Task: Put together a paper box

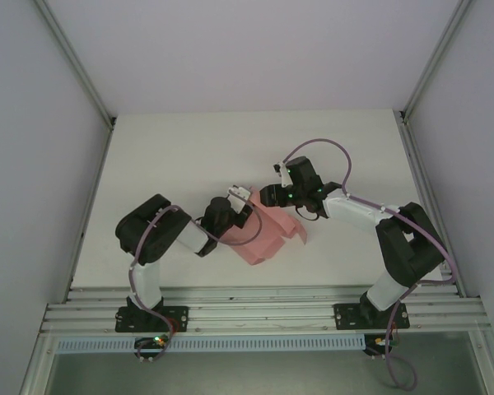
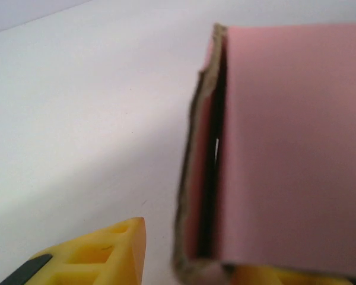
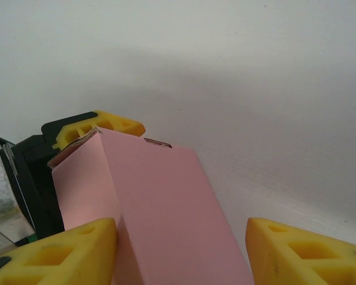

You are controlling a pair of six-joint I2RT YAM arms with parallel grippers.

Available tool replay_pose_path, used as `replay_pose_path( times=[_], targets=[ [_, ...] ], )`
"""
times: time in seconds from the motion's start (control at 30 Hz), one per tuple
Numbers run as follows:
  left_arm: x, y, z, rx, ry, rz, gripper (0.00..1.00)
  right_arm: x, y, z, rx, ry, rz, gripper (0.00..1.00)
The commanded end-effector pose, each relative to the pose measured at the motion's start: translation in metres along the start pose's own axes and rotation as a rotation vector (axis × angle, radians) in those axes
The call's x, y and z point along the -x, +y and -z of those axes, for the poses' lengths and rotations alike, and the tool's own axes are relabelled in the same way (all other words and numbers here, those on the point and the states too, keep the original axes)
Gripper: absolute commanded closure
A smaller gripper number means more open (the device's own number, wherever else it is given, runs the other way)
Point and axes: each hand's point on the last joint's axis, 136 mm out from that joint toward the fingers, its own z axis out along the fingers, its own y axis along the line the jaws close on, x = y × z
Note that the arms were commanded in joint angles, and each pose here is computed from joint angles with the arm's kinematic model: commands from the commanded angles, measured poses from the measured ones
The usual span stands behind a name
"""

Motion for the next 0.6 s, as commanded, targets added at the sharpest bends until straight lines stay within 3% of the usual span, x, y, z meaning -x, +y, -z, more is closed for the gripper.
replay_pose_path(
  times=[0.0, 0.23, 0.4, 0.47, 0.57],
  targets=[
    [0.030, 0.003, 0.005, -0.023, -0.086, 0.064, 0.60, -0.062, -0.023, -0.005, -0.079, 0.203, -0.028, 0.41],
    [0.037, 0.003, 0.005, -0.049, -0.099, 0.094, 0.62, -0.061, -0.023, -0.006, -0.077, 0.201, -0.024, 0.41],
    [0.027, 0.008, -0.006, -0.021, -0.064, 0.086, 0.81, -0.061, -0.022, -0.007, -0.070, 0.198, -0.020, 0.40],
    [0.028, 0.008, -0.006, -0.024, -0.085, 0.098, 0.96, -0.063, -0.023, -0.008, -0.071, 0.204, -0.024, 0.40],
    [0.031, 0.010, -0.005, -0.019, -0.094, 0.100, 1.00, -0.063, -0.025, -0.008, -0.081, 0.201, -0.025, 0.39]
  ],
)
